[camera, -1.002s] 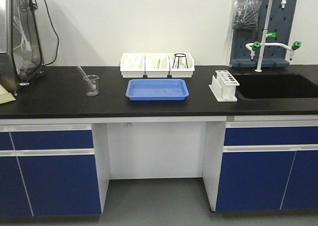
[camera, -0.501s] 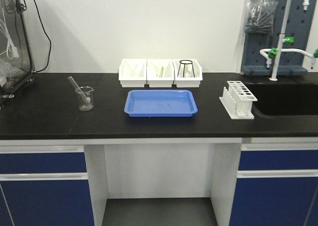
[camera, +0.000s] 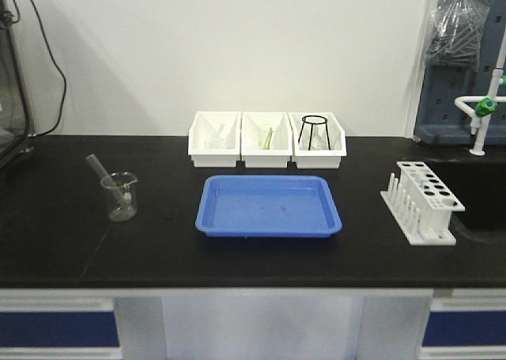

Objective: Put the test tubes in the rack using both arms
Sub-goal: 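Drive the base forward up to the bench, then move the left gripper down to the glass tube in the beaker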

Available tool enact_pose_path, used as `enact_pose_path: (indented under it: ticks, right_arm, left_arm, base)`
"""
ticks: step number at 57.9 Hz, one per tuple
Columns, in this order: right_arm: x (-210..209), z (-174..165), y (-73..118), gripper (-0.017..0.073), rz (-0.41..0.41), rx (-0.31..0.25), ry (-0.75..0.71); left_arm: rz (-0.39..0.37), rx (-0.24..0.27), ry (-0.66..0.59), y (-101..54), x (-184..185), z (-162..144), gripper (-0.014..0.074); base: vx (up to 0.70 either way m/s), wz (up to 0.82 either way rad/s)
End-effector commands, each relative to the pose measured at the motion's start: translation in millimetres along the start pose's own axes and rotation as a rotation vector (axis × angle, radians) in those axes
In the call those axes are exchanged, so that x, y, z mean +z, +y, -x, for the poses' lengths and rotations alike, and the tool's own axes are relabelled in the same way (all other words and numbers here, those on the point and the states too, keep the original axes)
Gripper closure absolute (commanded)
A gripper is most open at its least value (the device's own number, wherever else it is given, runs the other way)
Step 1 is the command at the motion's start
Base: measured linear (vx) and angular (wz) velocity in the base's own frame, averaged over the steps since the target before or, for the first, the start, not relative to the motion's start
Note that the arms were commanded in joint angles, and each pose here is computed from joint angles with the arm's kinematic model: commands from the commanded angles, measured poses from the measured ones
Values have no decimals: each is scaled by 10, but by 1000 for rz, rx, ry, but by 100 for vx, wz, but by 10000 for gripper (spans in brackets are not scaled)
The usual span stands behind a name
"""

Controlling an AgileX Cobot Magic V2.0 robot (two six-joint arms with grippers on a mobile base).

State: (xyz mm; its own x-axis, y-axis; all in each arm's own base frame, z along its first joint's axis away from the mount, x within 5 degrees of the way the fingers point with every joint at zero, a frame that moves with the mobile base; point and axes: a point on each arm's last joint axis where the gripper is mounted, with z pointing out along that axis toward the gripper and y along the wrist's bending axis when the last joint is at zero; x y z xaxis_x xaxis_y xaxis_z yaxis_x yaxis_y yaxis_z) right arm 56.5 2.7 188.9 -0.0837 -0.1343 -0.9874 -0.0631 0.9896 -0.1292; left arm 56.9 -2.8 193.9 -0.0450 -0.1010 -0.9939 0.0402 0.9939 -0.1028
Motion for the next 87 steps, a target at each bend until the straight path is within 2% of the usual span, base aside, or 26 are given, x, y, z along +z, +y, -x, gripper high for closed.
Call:
enact_pose_path:
  ticks: [1,50,87]
  right_arm:
    - [1,44,-5,566,-11,-11,-78]
    - [1,45,-5,566,-11,-11,-78]
    - [1,45,-5,566,-11,-11,-78]
  left_arm:
    - [2,-9,-72,9,3,-6,614]
    - [2,-9,-72,9,3,-6,614]
    - [2,-9,-72,9,3,-6,614]
  base:
    - [50,-4]
    - [45,0]
    - [18,0]
